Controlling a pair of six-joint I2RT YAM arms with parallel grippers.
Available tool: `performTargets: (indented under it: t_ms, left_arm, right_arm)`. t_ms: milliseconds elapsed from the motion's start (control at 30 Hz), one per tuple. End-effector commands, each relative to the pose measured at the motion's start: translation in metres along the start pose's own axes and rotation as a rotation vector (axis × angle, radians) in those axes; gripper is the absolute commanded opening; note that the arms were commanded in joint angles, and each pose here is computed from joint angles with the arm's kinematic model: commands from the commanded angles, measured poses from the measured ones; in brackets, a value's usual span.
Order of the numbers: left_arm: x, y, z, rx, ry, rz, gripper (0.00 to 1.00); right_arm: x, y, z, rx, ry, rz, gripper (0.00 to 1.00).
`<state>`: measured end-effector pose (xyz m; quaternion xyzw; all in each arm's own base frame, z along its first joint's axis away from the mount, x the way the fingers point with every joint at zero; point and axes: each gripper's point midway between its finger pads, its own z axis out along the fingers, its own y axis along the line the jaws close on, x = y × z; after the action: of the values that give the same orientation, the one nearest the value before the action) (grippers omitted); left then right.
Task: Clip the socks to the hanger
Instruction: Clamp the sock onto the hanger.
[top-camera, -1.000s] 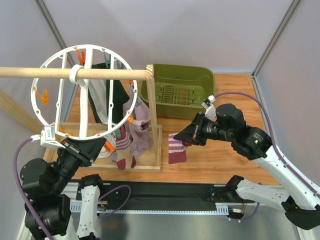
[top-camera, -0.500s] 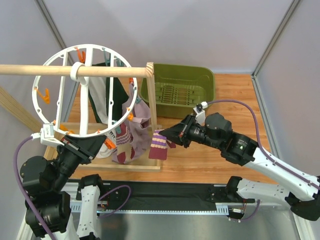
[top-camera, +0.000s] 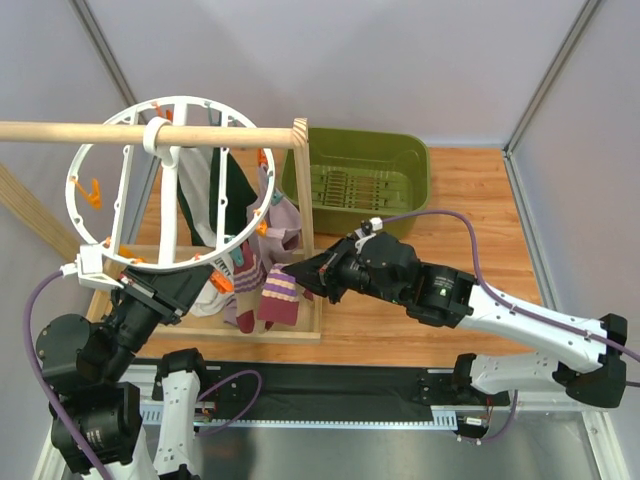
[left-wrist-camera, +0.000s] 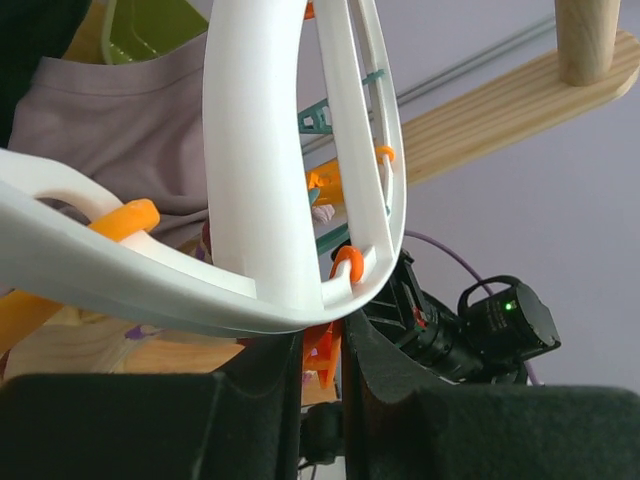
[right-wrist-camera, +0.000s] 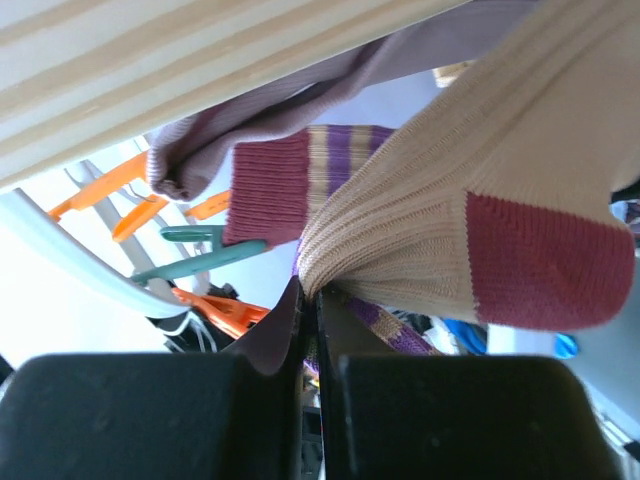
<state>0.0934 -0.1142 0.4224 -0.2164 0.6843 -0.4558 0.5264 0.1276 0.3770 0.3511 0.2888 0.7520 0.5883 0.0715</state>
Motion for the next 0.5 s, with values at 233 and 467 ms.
performTargets:
  t_ms: [233,467]
  left_arm:
    - [-0.007,-0.009,0.008,0.052,-0.007,-0.029,0.00]
    - [-0.007,-0.012,0.006,0.062,-0.009,-0.023,0.00]
  right_arm:
    - [0.019,0.064,0.016,-0.110,0.021,0.119,0.00]
    - [0.022,0.070,0.021,-0.139,0.040,0.139,0.00]
